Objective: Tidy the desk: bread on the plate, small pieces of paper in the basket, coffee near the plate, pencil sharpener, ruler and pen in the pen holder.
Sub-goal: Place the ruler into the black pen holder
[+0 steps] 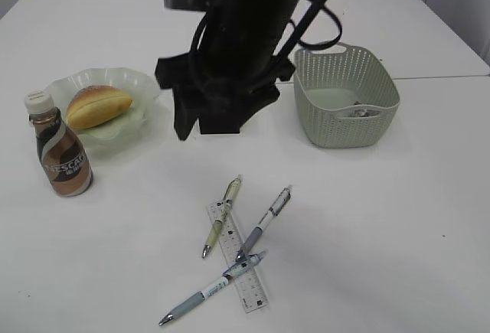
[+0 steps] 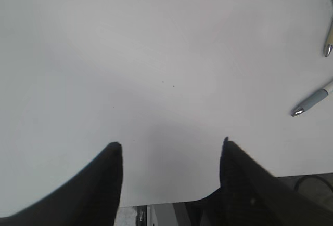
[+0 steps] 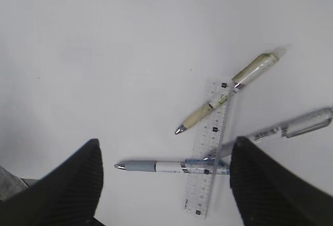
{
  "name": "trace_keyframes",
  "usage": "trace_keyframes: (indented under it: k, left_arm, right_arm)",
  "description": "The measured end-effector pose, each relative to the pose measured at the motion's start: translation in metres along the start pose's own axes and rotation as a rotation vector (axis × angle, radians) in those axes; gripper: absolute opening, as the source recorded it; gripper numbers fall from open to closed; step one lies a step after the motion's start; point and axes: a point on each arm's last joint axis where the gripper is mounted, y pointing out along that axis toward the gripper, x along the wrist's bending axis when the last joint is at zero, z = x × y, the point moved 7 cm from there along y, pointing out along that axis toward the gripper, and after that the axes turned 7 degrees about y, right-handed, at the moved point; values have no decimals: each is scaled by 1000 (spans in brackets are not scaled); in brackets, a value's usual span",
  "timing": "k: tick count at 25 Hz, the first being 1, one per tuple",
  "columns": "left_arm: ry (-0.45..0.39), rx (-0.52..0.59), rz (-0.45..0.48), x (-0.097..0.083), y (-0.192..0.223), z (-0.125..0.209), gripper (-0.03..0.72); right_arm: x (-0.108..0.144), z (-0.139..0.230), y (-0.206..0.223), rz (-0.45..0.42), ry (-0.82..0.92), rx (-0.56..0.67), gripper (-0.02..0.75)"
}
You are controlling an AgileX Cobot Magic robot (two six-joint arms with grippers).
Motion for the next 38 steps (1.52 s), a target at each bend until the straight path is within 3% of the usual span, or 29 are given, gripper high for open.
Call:
trace_keyframes:
  k: [14, 22, 29, 38]
  left_arm:
    - [2, 11, -2, 0, 0, 2, 434]
    - [2, 25, -2, 0, 0, 4, 434]
    - [3, 29, -4, 1, 0, 5, 434]
    - [3, 29, -4, 1, 0, 5, 434]
  right_arm:
    - [-23, 39, 69, 64, 41, 219, 559]
    - [-34, 41, 72, 129, 20, 220, 560]
    - [-35, 51, 102, 180, 15, 280, 561]
    - [-39, 57, 121, 205, 9, 315, 561]
